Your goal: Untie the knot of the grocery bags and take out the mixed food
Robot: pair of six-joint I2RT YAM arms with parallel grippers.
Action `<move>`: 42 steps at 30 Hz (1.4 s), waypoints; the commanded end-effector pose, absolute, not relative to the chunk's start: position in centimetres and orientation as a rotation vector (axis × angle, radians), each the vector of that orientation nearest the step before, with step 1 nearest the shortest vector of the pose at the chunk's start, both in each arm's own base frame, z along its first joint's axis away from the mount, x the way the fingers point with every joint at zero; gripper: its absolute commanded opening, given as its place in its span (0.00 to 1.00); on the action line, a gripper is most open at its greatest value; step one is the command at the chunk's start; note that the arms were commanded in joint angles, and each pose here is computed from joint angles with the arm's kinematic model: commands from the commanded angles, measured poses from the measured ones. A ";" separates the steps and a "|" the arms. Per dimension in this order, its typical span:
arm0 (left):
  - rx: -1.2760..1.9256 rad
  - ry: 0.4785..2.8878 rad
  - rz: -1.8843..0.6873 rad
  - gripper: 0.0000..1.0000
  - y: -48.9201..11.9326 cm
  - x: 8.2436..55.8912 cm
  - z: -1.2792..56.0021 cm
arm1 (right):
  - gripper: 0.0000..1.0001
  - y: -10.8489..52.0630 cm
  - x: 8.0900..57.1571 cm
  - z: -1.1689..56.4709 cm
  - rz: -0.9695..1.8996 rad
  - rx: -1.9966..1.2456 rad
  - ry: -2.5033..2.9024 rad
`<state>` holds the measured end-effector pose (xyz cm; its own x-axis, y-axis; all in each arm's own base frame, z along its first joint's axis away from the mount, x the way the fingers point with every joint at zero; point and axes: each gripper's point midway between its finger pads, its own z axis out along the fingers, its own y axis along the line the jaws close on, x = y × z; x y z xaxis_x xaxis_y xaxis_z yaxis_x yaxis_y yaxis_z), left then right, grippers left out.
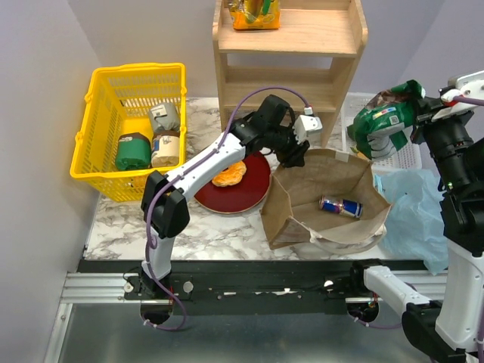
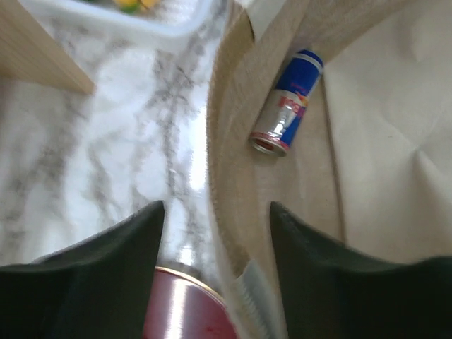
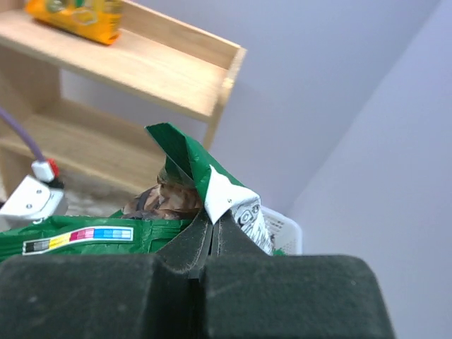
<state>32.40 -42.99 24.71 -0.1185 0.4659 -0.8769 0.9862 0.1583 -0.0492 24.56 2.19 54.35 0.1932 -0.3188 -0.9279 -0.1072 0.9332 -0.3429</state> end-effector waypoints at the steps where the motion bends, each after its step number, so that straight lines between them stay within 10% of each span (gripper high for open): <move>1: 1.503 1.666 -0.910 0.00 -42.6 31.2 25.0 | 0.00 -1.1 24.4 58.4 -0.298 -0.204 1.262; 8: 1.481 1.130 -1.013 0.00 -42.4 24.3 37.0 | 0.00 -1.9 24.4 58.1 -0.320 -0.176 1.263; 25: 1.542 1.046 -0.868 0.00 -42.2 22.2 33.4 | 0.00 -0.9 25.3 56.2 -0.261 -0.215 1.295; 26: 1.534 1.066 -0.872 0.03 -42.3 22.4 33.0 | 0.01 -0.7 25.3 56.0 -0.252 -0.218 1.299; 30: 1.308 1.188 -0.870 0.70 -42.4 25.1 35.4 | 0.01 0.3 25.5 55.4 -0.199 -0.250 1.308; 33: 1.122 1.155 -0.847 0.91 -41.5 27.8 40.2 | 0.00 0.7 26.0 55.4 -0.158 -0.236 1.316; 42: 0.957 1.099 -0.987 0.99 -41.4 29.6 46.8 | 0.00 6.7 27.9 54.7 0.170 -0.419 1.333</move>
